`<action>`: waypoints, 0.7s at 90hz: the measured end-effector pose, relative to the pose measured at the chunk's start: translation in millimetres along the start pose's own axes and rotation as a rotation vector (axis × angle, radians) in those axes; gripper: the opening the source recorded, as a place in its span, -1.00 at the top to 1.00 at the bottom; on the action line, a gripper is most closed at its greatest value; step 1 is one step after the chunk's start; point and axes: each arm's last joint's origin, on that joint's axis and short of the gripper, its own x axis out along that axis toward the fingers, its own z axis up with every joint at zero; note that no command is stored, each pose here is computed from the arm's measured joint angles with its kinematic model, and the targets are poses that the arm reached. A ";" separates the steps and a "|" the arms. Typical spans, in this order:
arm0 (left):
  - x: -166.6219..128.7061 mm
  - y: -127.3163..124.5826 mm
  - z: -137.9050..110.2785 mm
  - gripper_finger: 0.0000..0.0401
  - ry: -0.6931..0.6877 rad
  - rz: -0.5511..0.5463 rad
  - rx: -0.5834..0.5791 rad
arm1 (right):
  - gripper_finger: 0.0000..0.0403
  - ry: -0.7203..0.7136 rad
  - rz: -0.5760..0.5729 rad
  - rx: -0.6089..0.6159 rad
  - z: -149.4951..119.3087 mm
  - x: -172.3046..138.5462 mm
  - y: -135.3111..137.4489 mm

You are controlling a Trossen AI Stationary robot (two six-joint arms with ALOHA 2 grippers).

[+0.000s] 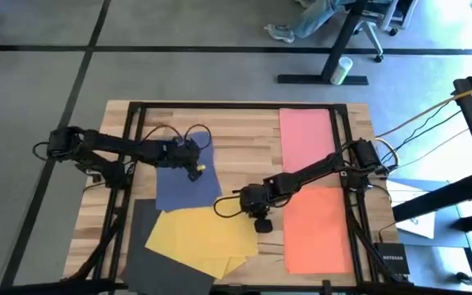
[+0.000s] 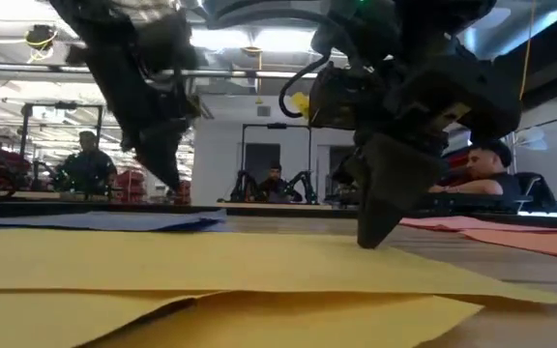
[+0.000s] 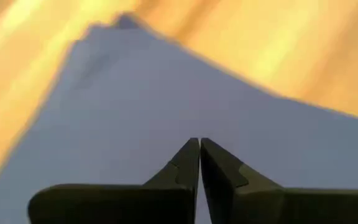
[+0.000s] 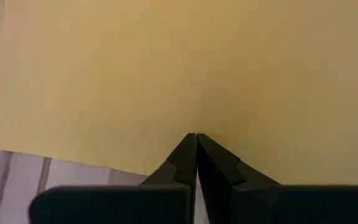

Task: Organize paper
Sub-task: Move the blue papers to the top left of the table

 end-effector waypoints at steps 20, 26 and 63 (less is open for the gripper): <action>-10.3 -37.5 -30.1 1.00 0.128 -0.121 0.008 | 1.00 0.001 -0.001 -0.016 -0.2 0.0 0.0; -7.4 -42.3 -41.5 1.00 0.163 -0.110 0.002 | 1.00 0.000 0.000 -0.018 -0.1 0.0 -0.2; 15.3 -31.4 -62.2 1.00 0.207 0.049 -0.024 | 1.00 0.000 -0.002 -0.021 -0.1 0.1 -0.2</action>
